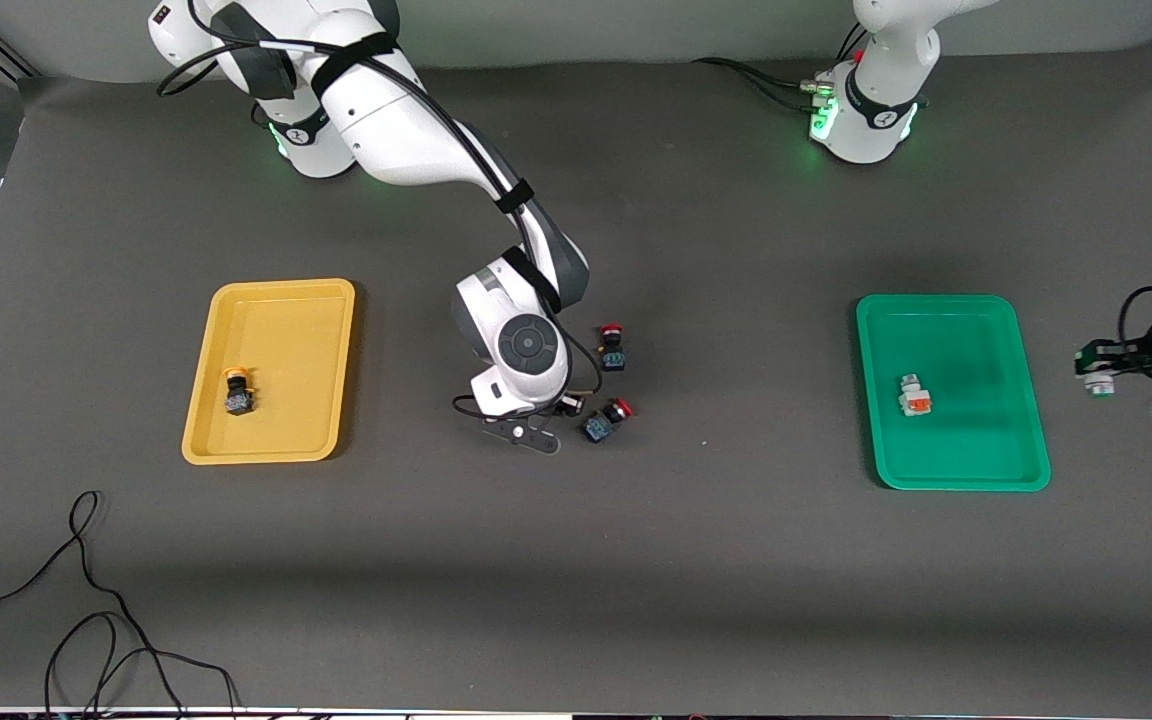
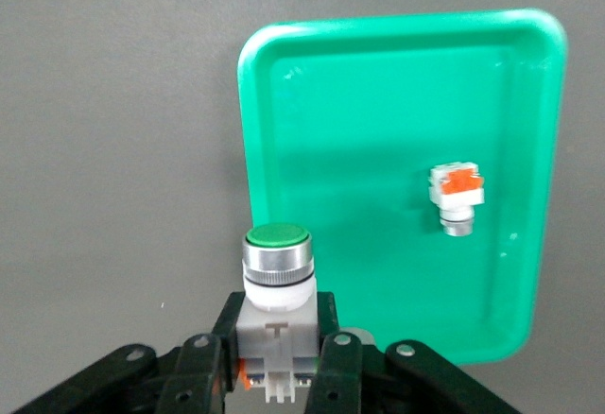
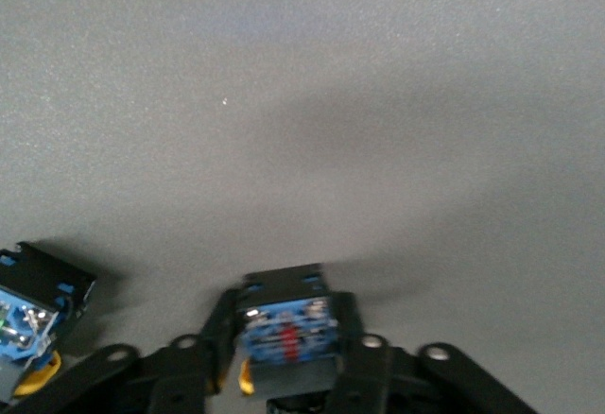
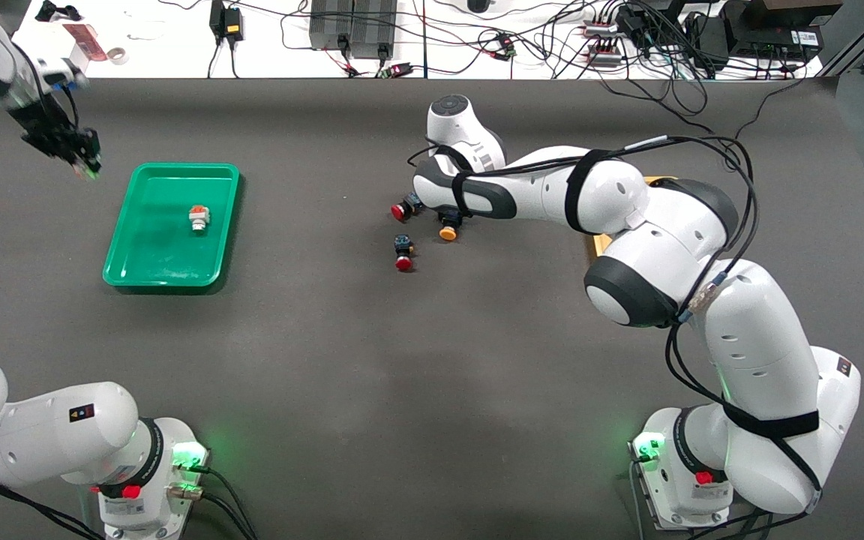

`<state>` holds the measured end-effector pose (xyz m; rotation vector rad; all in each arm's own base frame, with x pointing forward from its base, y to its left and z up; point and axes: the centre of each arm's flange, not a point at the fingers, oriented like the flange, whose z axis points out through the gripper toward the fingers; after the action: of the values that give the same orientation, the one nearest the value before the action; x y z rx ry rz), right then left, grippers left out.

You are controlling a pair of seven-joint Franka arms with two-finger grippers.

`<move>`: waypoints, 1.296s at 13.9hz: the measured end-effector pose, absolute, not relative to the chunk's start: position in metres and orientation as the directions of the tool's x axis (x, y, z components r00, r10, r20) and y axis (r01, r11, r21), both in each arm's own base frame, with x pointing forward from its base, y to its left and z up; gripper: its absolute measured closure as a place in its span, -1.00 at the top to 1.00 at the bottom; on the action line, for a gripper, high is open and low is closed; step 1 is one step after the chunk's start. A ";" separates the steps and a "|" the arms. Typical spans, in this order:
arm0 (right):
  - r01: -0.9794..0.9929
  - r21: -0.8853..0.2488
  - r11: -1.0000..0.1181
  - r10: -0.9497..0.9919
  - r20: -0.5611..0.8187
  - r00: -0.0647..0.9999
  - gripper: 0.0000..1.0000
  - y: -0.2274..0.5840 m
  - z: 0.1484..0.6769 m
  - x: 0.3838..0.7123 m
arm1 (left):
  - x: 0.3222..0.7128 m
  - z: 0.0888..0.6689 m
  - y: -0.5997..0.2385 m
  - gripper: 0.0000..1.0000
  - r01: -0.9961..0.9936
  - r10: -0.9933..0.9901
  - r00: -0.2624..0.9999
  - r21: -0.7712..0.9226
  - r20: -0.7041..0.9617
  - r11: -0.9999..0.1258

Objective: Place green and yellow buttons in trays
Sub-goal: 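Carry the green-cap button toward the green tray while the right gripper grasps, then place the green-cap button in the green tray while the right gripper carries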

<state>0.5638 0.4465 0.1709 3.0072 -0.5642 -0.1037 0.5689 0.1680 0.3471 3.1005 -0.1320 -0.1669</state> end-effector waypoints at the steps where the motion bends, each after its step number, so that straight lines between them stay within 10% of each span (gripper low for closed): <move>1: -0.362 0.089 -0.928 -0.367 -0.047 0.929 -0.18 0.445 0.174 0.566 | 0.562 0.325 0.164 -0.33 -0.093 -0.096 0.991 0.032 -0.088 -0.995; 9: -0.278 0.128 -0.952 -0.296 -0.161 0.941 -0.18 0.335 0.328 0.617 | 0.535 0.195 0.130 -0.33 -0.140 -0.141 0.989 0.028 -0.034 -0.990; 16: -0.112 0.008 -0.994 -0.109 -0.294 0.950 -0.18 0.127 0.440 0.641 | 0.571 0.253 0.139 0.98 -0.140 -0.145 0.984 0.050 -0.105 -0.989; 18: -0.070 -0.002 -0.998 -0.066 -0.307 0.949 -0.18 0.083 0.434 0.640 | 0.587 0.302 0.145 1.00 -0.137 -0.145 0.979 0.062 -0.144 -0.989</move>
<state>0.6398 0.0832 0.4339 3.1143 -0.1093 -0.4901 0.5874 0.1447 0.3022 3.0734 -0.2189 -0.2298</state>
